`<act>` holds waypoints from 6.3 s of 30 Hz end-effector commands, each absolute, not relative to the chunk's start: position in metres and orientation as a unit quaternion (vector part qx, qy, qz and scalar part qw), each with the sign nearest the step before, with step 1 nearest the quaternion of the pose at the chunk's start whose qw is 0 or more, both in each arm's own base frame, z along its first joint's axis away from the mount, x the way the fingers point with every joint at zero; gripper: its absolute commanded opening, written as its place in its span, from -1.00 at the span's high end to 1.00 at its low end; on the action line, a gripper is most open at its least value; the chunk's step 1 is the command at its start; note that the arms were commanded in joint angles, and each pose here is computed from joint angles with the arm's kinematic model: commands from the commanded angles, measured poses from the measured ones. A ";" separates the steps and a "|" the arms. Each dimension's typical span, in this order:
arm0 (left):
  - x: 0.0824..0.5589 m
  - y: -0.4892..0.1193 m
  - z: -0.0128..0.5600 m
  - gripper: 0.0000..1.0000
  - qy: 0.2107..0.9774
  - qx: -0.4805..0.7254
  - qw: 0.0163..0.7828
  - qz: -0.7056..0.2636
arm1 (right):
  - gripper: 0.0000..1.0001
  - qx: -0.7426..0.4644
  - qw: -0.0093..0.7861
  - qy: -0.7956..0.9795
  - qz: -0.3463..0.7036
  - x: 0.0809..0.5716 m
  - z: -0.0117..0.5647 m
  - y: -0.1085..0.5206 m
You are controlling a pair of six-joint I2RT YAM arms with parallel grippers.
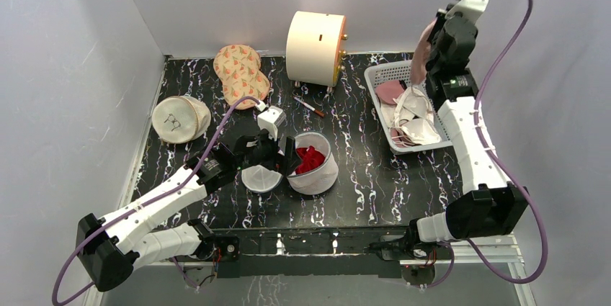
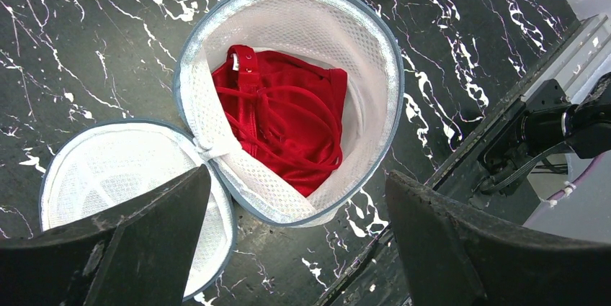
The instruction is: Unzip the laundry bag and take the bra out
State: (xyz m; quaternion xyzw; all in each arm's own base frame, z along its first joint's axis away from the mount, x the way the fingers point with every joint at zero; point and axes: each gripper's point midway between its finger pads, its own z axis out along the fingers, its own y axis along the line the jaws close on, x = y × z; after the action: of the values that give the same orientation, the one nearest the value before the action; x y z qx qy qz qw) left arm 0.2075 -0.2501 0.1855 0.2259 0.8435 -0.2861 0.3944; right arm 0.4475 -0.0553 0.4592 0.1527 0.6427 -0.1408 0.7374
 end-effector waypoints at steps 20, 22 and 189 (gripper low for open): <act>0.204 -0.242 0.206 -0.82 0.831 0.239 0.416 -0.281 | 1.00 0.289 0.509 0.807 -0.074 0.413 0.275 -0.064; 0.205 -0.243 0.207 -0.82 0.829 0.243 0.418 -0.280 | 1.00 0.293 0.482 0.820 -0.096 0.395 0.259 -0.068; 0.212 -0.235 0.097 0.08 0.916 0.166 0.306 -0.200 | 1.00 -0.099 0.544 0.735 0.392 0.235 0.348 0.293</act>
State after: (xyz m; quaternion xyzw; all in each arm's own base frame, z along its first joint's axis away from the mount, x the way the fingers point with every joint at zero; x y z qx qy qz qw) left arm 0.2125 -0.2350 0.0926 0.1661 0.9200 -0.1938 0.2973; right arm 0.2371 0.2941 0.2703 -0.1228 0.8045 0.3277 0.4800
